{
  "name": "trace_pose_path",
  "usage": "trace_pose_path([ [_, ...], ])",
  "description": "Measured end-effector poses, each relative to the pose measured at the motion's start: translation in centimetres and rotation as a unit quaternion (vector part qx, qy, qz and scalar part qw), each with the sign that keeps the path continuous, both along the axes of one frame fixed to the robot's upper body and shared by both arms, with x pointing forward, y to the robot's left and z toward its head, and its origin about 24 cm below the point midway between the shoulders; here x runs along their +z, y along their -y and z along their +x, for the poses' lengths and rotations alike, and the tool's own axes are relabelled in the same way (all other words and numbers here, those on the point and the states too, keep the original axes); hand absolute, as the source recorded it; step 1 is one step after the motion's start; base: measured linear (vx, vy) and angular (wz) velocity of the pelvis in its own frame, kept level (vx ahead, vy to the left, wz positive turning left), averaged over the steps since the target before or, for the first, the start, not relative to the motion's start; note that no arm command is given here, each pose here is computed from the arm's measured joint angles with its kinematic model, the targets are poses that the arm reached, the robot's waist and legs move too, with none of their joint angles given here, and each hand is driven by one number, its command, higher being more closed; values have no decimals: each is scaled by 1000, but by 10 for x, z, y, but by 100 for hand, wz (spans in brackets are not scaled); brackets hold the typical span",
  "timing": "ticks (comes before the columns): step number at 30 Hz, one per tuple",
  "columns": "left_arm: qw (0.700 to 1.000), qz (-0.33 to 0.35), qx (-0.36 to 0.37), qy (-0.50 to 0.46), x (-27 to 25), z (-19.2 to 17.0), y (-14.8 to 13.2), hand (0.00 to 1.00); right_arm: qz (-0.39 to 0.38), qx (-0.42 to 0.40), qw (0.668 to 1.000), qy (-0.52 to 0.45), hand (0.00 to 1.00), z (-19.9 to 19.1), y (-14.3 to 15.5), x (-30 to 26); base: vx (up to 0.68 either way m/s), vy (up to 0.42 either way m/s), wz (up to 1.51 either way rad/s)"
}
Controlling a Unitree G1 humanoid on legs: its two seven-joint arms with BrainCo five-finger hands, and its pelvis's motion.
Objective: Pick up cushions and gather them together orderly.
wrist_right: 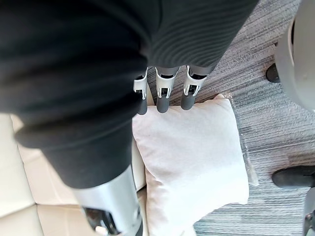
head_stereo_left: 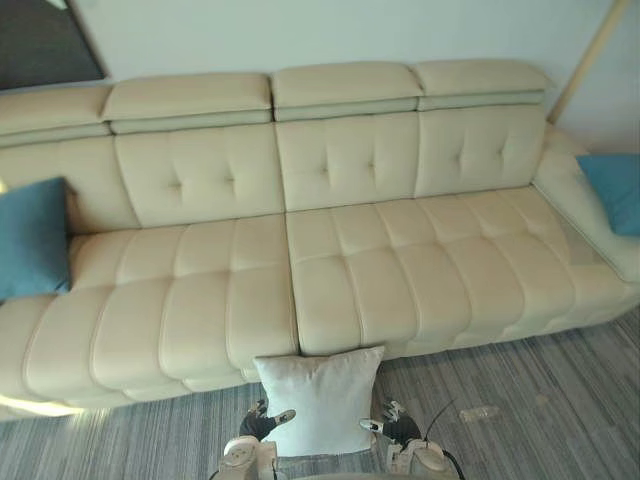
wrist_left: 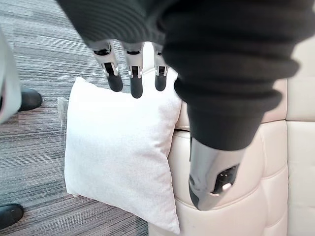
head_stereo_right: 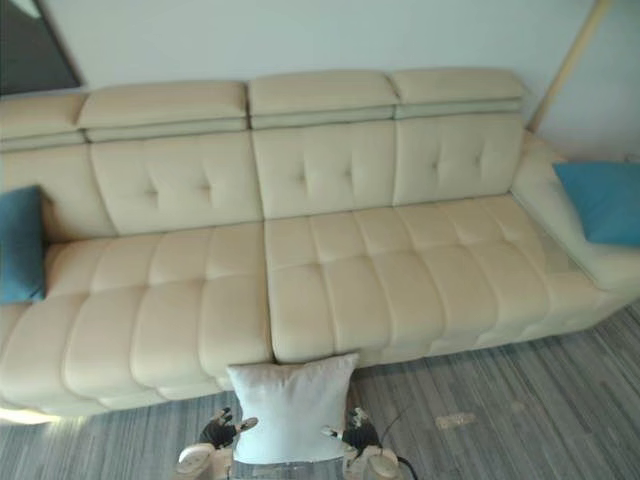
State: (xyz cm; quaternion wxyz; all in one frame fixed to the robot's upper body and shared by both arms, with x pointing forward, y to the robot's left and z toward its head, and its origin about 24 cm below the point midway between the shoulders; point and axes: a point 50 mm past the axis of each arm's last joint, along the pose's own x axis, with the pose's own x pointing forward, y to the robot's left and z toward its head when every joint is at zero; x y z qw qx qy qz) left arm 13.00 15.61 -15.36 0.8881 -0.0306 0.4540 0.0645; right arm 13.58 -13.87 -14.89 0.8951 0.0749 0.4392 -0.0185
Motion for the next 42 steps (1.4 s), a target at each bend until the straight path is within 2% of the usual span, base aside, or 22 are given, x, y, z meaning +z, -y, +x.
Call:
trace_pose_path([
  [6, 1000, -4, 0, 4, 1, 3, 4, 0, -26, -18, 999, -14, 0, -7, 21, -3, 43, -64, 35],
  [11, 1000, 2, 12, 12, 3, 7, 1, 0, -41, -30, 999, 6, 0, -2, 27, 2, -27, -73, 38],
  [14, 998, 11, 35, 49, 13, 24, -4, 0, -50, -56, 996, 55, 0, 18, 34, 14, -126, -67, 33],
  [17, 994, 28, 65, 89, 26, 47, -16, 0, -63, -64, 987, 132, 0, 55, 41, 37, -201, -124, 4],
  [20, 984, 32, 87, 151, 49, 83, -23, 0, -68, -95, 973, 198, 0, 86, 52, 63, -260, -150, 6],
  [24, 967, 22, 112, 226, 80, 119, -23, 0, -68, -137, 959, 238, 0, 105, 60, 82, -201, -114, 9],
  [27, 950, 16, 139, 280, 107, 148, -26, 0, -59, -149, 944, 290, 0, 133, 58, 108, -271, -99, -8],
  [32, 936, 8, 166, 311, 126, 163, -32, 0, -43, -165, 928, 330, 0, 159, 55, 133, -305, -32, -3],
  [35, 923, 13, 190, 335, 142, 174, -46, 0, -38, -167, 914, 366, 0, 179, 53, 157, -182, -7, -8],
  [38, 897, 12, 210, 388, 179, 199, -61, 0, -24, -168, 895, 413, 0, 203, 49, 191, -159, -6, -5],
  [42, 858, 11, 208, 470, 243, 233, -72, 0, -16, -184, 854, 486, 0, 233, 64, 252, -70, 37, -1],
])
